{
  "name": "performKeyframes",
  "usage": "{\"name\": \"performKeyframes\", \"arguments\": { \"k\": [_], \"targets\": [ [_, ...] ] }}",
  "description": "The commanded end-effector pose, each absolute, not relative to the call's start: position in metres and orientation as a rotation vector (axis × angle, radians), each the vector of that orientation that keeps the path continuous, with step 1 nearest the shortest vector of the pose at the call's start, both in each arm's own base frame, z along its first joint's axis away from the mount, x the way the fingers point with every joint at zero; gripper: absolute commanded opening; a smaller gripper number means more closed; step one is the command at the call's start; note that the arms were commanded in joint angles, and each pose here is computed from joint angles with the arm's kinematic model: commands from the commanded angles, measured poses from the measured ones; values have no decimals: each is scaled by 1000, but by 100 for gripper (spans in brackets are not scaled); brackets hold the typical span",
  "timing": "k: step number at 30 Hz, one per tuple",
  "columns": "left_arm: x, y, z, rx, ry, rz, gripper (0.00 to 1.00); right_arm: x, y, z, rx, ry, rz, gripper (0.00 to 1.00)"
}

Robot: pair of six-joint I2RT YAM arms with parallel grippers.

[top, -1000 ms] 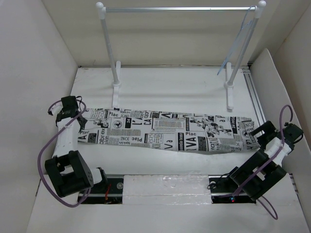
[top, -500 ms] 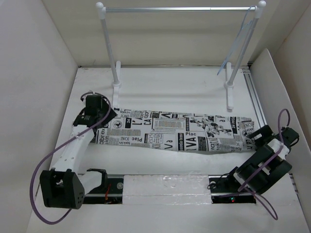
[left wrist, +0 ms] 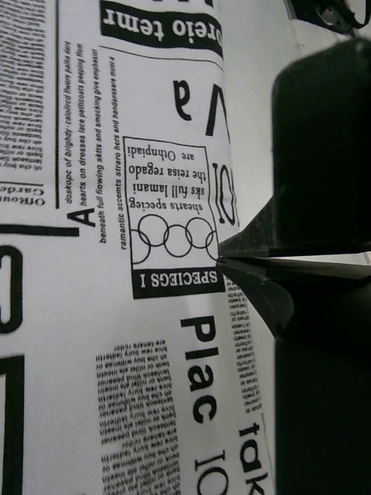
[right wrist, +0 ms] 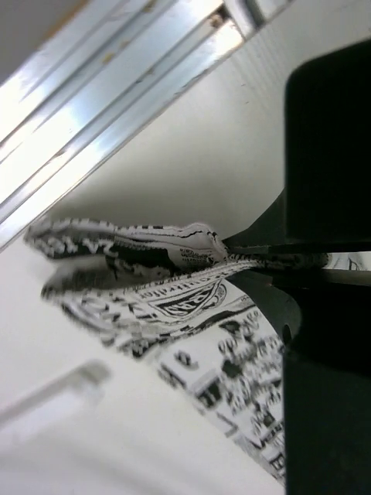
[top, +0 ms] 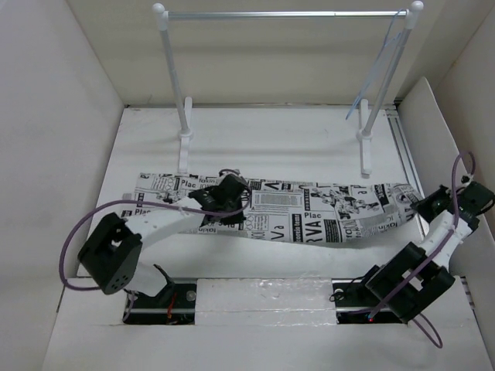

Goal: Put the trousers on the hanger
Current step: Fold the trousers at the center of the board.

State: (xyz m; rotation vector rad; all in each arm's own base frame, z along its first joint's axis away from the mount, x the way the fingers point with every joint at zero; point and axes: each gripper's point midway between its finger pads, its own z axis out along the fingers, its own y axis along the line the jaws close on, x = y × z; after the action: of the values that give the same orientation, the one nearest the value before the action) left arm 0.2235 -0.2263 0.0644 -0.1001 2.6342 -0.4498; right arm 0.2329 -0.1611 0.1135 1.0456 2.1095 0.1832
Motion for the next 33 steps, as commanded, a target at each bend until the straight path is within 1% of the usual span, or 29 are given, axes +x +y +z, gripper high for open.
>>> {"name": "performKeyframes", "arguments": {
  "k": [1, 2, 3, 6, 8, 9, 10, 11, 12, 13, 16, 17, 18, 21, 24, 27, 28, 30, 31, 32, 33],
  "targets": [
    [233, -261, 71, -41, 2578, -428, 1, 252, -154, 168, 842, 2070, 178, 0],
    [232, -269, 68, -19, 2584, -432, 0, 254, -148, 177, 815, 2076, 191, 0],
    [231, -272, 53, -8, 2616, -390, 0, 261, -148, 203, 749, 2053, 168, 0],
    [232, -286, 37, -1, 2653, -383, 0, 273, -116, 243, 585, 2039, 204, 0],
    [225, -307, 38, 59, 2646, -421, 0, 272, -93, 262, 506, 2018, 219, 0],
    [221, -314, 31, 90, 2659, -409, 0, 273, -87, 268, 480, 2015, 226, 0],
    [221, -328, 37, 114, 2643, -435, 0, 273, -82, 285, 438, 1995, 214, 0],
    [209, -339, 35, 166, 2651, -440, 0, 272, -76, 287, 423, 2022, 224, 0],
    [207, -353, 32, 189, 2658, -445, 0, 272, -77, 296, 395, 2023, 185, 0],
    [202, -361, 31, 209, 2662, -455, 0, 274, -77, 327, 350, 1974, 142, 0],
    [183, -383, 20, 257, 2709, -462, 0, 280, -76, 364, 289, 1953, 86, 0],
    [179, -389, 18, 264, 2717, -483, 0, 280, -73, 395, 252, 1898, 74, 0],
    [170, -396, 14, 286, 2738, -509, 0, 287, -67, 402, 218, 1892, 102, 0],
    [164, -413, 11, 287, 2761, -566, 0, 292, -40, 433, 117, 1823, 215, 0],
    [161, -449, 25, 300, 2758, -705, 0, 292, -35, 453, 95, 1771, 214, 0],
    [157, -475, 41, 340, 2733, -777, 0, 296, -31, 455, 76, 1782, 239, 0],
    [157, -491, 59, 355, 2700, -835, 0, 299, -22, 458, 42, 1770, 276, 0],
    [157, -502, 84, 364, 2671, -914, 0, 298, -10, 464, 13, 1746, 307, 0],
    [167, -505, 129, 341, 2575, -955, 0, 297, 11, 472, -43, 1710, 347, 0],
    [182, -489, 164, 273, 2491, -923, 0, 293, 28, 476, -89, 1686, 384, 0],
    [183, -489, 164, 272, 2490, -923, 0, 293, 29, 476, -78, 1687, 395, 0]
  ]
}}
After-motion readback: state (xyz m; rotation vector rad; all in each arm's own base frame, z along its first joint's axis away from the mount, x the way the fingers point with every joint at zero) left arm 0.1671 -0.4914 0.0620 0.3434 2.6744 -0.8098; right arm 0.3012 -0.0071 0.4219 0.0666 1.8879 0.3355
